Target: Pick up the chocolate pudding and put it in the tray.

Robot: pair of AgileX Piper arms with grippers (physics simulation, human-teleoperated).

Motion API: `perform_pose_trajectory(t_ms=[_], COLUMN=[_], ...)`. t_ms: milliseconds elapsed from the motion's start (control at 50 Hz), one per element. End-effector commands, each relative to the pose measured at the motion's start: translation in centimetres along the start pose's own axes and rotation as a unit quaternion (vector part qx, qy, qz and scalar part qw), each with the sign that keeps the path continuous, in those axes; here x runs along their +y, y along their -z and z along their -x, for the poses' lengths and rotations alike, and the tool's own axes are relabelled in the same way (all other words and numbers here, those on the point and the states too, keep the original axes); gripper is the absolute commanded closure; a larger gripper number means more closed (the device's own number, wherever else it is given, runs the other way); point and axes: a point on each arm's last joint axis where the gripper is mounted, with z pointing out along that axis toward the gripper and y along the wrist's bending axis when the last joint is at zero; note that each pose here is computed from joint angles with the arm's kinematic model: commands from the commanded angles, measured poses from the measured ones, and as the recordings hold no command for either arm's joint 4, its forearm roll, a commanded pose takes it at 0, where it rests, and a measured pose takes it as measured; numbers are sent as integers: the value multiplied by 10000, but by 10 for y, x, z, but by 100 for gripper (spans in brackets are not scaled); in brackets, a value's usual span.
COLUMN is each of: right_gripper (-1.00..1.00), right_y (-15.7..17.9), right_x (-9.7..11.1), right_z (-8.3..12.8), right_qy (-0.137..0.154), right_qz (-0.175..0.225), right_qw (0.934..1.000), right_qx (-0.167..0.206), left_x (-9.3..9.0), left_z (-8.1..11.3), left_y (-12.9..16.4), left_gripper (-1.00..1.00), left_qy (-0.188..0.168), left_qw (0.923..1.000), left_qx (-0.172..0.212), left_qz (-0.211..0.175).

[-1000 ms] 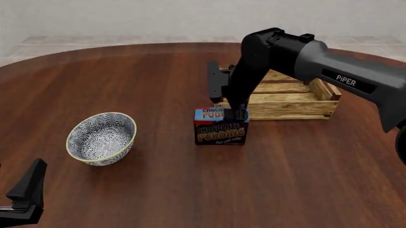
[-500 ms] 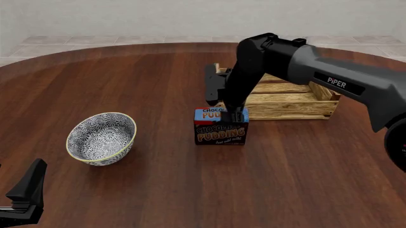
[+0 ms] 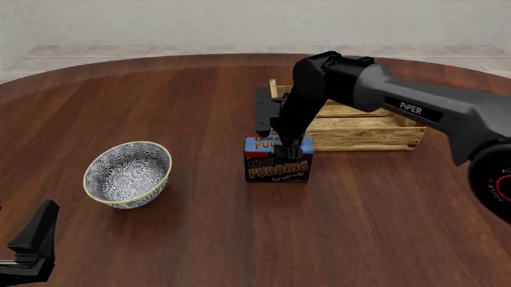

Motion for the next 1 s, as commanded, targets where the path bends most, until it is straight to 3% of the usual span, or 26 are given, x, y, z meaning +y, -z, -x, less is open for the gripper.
perform_pose_trajectory(t_ms=[20, 360, 1000], right_gripper=[-100, -100, -100], right_y=[-9, -15, -20], right_x=[-9, -19, -13], right_z=[-6, -7, -1], right_qy=[-135, -239, -331], right_qz=[-21, -28, -29], right_qw=[9999, 9997, 9994], right_qx=[35, 64, 22], left_x=[0, 0, 0], left_z=[0, 0, 0], left_y=[0, 0, 0], left_gripper=[-100, -100, -100], left_qy=[0, 0, 0], left_qw=[10000, 10000, 10000], left_qx=[0, 0, 0], left_qz=[0, 0, 0])
